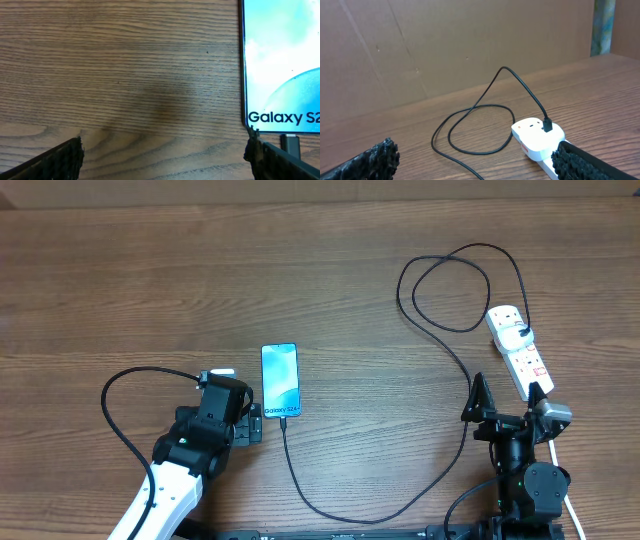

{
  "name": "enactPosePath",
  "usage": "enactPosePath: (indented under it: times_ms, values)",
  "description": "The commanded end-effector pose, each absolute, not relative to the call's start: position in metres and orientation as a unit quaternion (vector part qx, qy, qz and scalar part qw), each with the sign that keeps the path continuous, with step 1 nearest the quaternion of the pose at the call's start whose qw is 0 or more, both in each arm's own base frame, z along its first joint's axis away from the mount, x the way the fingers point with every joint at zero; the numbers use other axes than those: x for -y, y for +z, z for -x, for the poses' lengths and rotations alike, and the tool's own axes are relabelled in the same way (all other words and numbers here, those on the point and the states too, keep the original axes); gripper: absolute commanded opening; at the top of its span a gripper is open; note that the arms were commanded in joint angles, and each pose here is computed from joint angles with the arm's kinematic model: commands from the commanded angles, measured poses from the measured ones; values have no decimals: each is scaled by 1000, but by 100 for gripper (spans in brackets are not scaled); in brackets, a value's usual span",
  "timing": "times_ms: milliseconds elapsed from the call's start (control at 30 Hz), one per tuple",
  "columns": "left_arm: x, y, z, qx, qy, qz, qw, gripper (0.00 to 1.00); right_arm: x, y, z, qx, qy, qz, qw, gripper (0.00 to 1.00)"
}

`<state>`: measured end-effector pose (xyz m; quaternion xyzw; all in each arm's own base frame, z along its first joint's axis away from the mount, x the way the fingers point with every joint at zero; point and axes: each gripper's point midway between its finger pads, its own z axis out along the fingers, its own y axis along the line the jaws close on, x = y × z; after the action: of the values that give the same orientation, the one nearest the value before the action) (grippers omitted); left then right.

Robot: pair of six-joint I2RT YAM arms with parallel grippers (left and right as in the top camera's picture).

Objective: Plug charger to phone and switch on socket

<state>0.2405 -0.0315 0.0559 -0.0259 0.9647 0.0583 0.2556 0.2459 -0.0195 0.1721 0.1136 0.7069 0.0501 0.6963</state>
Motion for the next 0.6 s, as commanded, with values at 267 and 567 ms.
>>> enactPosePath:
  times_ms: [267, 567]
  values:
    - [34, 61, -242, -961, 50, 30, 269, 99, 19, 170, -246, -707, 48, -109, 698, 100]
    - [34, 79, -245, -952, 37, 37, 303, 100, 19, 170, -246, -707, 48, -109, 698, 100]
